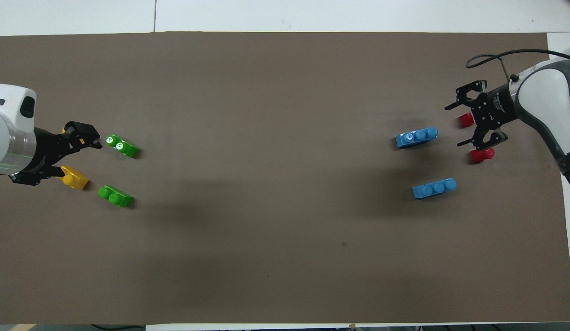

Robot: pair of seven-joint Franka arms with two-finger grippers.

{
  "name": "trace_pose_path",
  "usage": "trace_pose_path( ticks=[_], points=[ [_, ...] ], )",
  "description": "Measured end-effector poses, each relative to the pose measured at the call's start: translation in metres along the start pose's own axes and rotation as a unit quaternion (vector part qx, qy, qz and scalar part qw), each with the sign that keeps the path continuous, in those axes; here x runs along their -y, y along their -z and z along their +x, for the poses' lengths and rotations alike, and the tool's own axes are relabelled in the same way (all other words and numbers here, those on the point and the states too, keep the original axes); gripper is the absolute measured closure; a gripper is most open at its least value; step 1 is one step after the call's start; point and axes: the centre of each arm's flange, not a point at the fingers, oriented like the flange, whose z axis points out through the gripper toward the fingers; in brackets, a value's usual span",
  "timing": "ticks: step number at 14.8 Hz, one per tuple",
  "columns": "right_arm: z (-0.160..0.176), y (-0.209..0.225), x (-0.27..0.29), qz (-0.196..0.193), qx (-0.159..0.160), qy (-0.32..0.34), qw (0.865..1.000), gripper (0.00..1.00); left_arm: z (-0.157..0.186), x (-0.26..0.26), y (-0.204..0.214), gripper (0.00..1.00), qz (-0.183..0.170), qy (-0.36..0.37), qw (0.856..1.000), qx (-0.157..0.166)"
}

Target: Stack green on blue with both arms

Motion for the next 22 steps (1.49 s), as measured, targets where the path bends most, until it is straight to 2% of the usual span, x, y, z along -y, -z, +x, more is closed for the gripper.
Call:
trace_pose_path(
  ticks=[7, 10, 15, 22],
  points=[
    [0.01, -0.027, 0.015, -0.002, 0.002, 0.002, 1.0, 0.0, 0.033, -0.014, -0.078, 0.0, -0.013, 0.078, 0.997, -0.007],
    [0.005, -0.041, 0.022, 0.0, -0.002, 0.01, 1.0, 0.0, 0.043, -0.013, -0.104, 0.0, -0.013, 0.113, 0.994, -0.004],
    [0.007, -0.061, 0.024, 0.007, -0.009, 0.011, 1.0, 0.0, 0.059, 0.0, -0.125, 0.0, -0.013, 0.156, 0.988, -0.004],
    [0.008, -0.09, 0.021, 0.017, -0.022, 0.008, 1.0, 0.0, 0.068, -0.003, -0.16, 0.0, -0.029, 0.216, 0.976, -0.016]
  ],
)
